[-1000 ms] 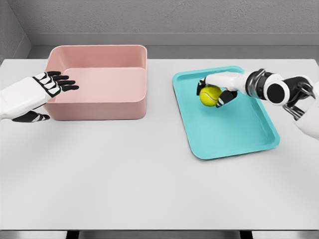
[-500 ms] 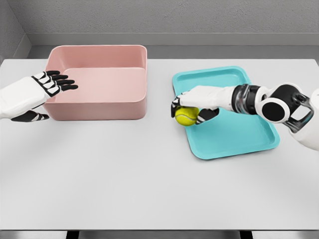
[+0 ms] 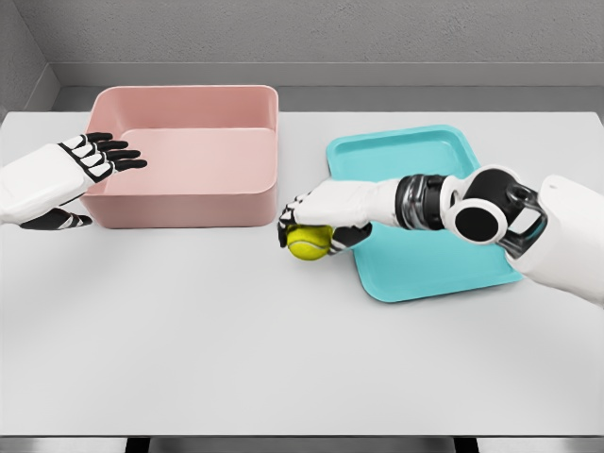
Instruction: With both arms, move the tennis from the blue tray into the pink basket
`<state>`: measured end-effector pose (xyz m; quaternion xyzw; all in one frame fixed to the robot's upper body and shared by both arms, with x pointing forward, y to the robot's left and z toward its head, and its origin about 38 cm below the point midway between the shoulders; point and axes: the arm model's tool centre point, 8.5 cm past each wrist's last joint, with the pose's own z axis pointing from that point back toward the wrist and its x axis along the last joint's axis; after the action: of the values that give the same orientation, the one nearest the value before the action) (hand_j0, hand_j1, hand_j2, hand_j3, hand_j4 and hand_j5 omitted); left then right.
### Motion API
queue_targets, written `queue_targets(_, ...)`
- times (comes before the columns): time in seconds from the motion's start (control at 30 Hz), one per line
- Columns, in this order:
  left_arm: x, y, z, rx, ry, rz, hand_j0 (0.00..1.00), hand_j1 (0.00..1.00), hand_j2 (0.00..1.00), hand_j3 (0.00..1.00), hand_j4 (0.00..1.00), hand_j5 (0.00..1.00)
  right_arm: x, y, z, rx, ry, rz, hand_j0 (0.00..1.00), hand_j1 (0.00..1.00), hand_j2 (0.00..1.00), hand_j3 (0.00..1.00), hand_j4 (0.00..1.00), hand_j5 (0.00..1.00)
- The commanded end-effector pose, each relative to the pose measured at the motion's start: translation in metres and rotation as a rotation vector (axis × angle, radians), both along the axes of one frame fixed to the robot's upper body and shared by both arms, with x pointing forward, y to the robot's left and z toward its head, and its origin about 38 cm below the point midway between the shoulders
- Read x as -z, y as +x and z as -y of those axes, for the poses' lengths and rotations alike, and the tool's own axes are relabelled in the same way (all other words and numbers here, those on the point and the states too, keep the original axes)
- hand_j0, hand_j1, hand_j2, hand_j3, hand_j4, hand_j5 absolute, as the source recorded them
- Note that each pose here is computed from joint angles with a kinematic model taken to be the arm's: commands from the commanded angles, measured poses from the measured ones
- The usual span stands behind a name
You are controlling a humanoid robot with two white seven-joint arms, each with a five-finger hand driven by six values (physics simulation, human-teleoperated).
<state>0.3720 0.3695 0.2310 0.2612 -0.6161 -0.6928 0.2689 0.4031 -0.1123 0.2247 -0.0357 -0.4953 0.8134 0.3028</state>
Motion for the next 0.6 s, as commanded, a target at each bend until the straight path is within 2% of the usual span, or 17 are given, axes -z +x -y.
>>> queue_targets(0.0,-0.001,0.0,0.0,0.0,-0.007,0.0,1.0,1.0,1.0,1.0,1.0,1.0,0.002,-0.003,-0.01,-0.012,0.009,-0.011,0.53,0.53,0.53,0.53,0.53,0.53)
queue_targets(0.1,-0.001,0.0,0.0,-0.001,-0.006,-0.001,1.0,1.0,1.0,1.0,1.0,1.0,-0.001,0.002,-0.02,0.008,0.014,-0.011,0.53,0.53,0.53,0.53,0.53,0.53)
queue_targets(0.2,-0.001,0.0,0.0,-0.001,-0.007,0.001,1.0,1.0,1.0,1.0,1.0,1.0,-0.009,-0.001,-0.039,-0.025,0.038,0.0,0.52,0.52,0.52,0.52,0.52,0.52)
queue_targets(0.33,-0.001,0.0,0.0,-0.001,-0.006,0.001,1.0,1.0,1.0,1.0,1.0,1.0,-0.004,-0.009,-0.056,-0.06,0.041,-0.017,0.52,0.52,0.52,0.52,0.52,0.52)
queue_targets(0.57,-0.001,0.0,-0.001,-0.001,-0.006,-0.001,1.0,1.0,1.0,1.0,1.0,1.0,-0.002,-0.014,-0.074,-0.07,0.031,-0.027,0.52,0.52,0.52,0.52,0.52,0.52)
